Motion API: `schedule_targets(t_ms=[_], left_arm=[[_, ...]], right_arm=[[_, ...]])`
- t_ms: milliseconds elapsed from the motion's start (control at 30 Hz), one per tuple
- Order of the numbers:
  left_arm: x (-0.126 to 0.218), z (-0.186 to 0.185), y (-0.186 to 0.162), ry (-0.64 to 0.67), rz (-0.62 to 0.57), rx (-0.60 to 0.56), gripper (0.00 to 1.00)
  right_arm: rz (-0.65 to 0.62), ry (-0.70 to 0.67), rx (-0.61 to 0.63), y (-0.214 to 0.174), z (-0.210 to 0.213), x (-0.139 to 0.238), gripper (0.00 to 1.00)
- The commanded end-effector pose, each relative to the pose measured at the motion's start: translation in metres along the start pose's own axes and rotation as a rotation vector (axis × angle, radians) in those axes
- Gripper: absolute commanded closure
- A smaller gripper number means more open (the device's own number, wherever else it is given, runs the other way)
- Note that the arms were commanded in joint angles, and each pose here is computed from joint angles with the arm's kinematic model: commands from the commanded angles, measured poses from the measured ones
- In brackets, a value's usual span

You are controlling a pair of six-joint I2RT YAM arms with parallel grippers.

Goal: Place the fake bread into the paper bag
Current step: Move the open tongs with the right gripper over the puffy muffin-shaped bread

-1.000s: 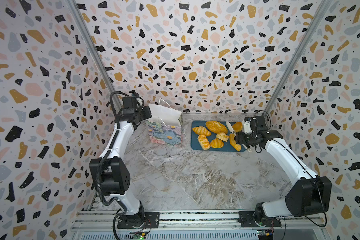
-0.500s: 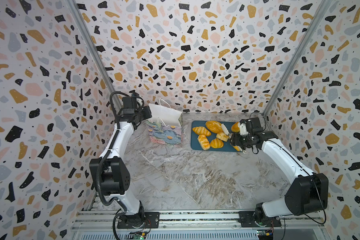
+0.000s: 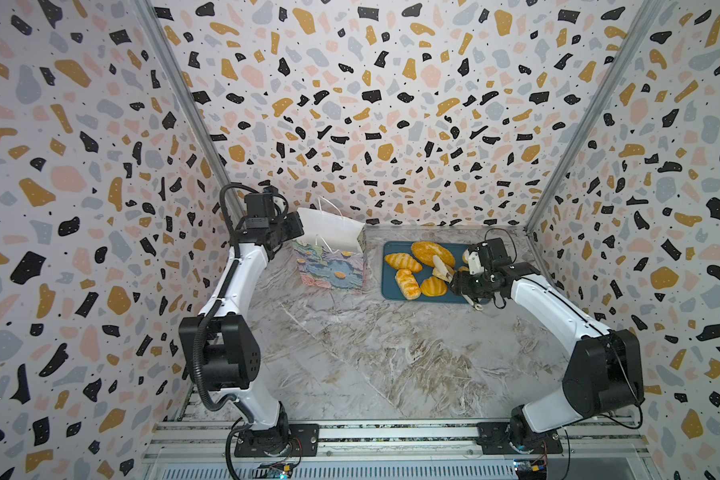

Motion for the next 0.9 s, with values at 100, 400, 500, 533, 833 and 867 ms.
schedule_targets(t_ms=[100,400,500,533,833,867], left_arm=[[0.008,-0.003,0.009,-0.024,-0.050,-0.007,1.00],[0.007,-0.003,0.008,-0.025,-0.047,-0.005,1.00],[0.007,-0.003,0.008,-0.027,-0.046,-0.005,1.00],[0.007,-0.003,0.008,-0.027,-0.045,-0.004,1.00],[0.007,-0.004,0.007,-0.035,-0.045,0.000,1.00],[0.007,-0.004,0.007,-0.035,-0.046,-0.001,1.00]], right_arm=[[-0.011,0.017,-0.013,-0.001,0.004,-0.004,0.32],[0.022,0.012,-0.008,-0.001,0.007,-0.020,0.34],[0.027,0.014,-0.008,0.001,0.008,-0.025,0.35],[0.025,0.013,-0.007,0.001,0.008,-0.025,0.35],[0.031,0.020,-0.003,0.011,0.013,-0.035,0.39],[0.032,0.020,-0.002,0.012,0.013,-0.035,0.39]])
Point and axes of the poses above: each gripper's point midway between its finger pads, its own x axis back along the fingers, its own z axis along the line the jaws close on, y = z × x, the point moved 8 cm from there along x, back along the fingers, and after that the axes turned 8 degrees about -x, right-handed, at the moved point
